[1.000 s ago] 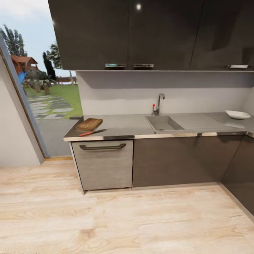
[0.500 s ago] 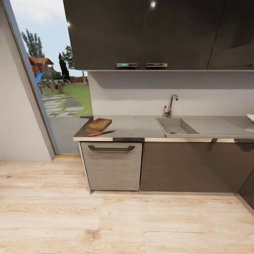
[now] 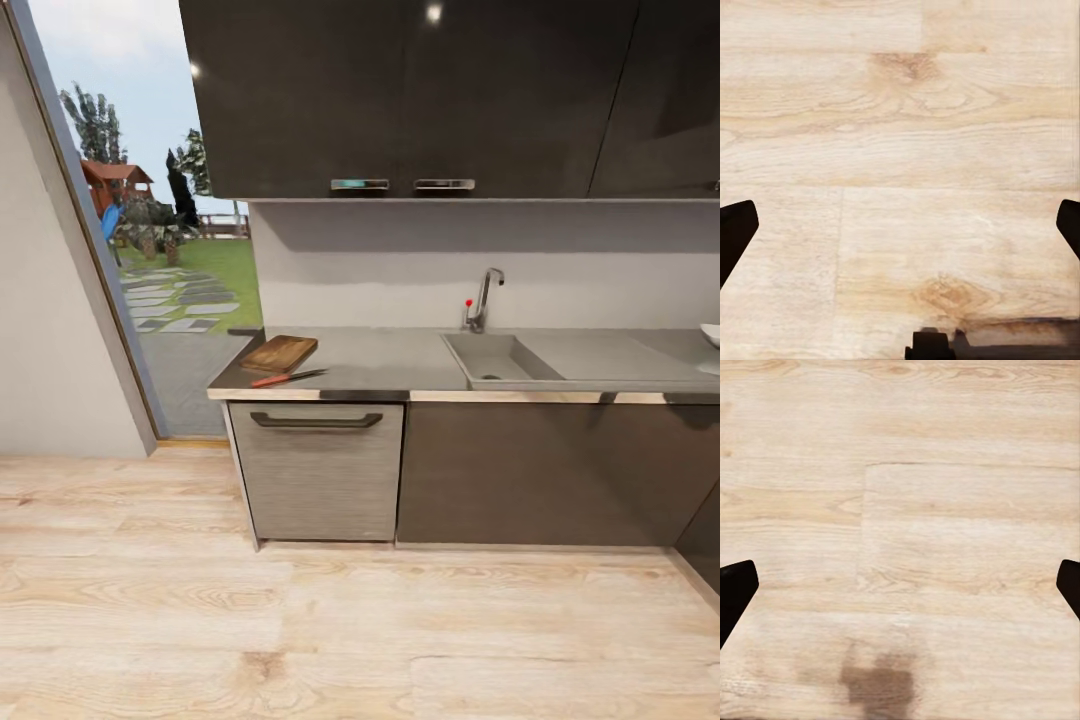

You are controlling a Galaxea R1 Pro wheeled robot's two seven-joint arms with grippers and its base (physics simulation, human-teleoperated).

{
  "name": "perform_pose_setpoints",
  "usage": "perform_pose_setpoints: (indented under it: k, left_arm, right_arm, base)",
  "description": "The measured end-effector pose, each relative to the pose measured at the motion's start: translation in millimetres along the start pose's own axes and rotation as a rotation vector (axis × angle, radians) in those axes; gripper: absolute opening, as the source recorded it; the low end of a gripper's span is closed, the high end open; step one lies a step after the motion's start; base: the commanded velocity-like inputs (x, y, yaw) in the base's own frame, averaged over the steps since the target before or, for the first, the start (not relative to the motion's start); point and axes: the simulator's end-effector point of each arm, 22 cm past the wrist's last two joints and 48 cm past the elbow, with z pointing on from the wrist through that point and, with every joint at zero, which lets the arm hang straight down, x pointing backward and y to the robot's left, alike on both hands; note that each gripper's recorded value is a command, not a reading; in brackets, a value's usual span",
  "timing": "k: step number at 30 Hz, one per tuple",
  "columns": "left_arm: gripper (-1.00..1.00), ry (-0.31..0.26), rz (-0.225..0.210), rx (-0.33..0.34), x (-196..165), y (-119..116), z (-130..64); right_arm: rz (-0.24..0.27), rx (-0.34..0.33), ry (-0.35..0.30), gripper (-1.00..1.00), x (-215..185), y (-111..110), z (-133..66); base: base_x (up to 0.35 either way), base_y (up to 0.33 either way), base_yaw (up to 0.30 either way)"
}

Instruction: In the kitchen, take the Vidalia onion out of the sink, dice it on the chopping board with the paring knife, put the diced onion into the bowl on the countertop, then place both the paring knife and the chopping board into the sink.

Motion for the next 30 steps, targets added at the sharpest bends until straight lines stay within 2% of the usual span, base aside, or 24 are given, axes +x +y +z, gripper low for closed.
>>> perform_pose_setpoints:
  k: [19, 30]
  left_arm:
    - [1.00, -0.014, -0.003, 0.002, -4.4, -2.9, 0.1]
    - [1.00, -0.011, -0.008, 0.008, -14.6, -7.3, -14.4]
  right_arm:
    - [0.001, 0.000, 0.002, 1.00, 0.5, 0.1, 0.0]
    - [0.001, 0.000, 0.000, 1.00, -12.7, -0.3, -13.1]
  base:
    - [0.000, 0.000, 0.000]
    - [0.000, 0.000, 0.000]
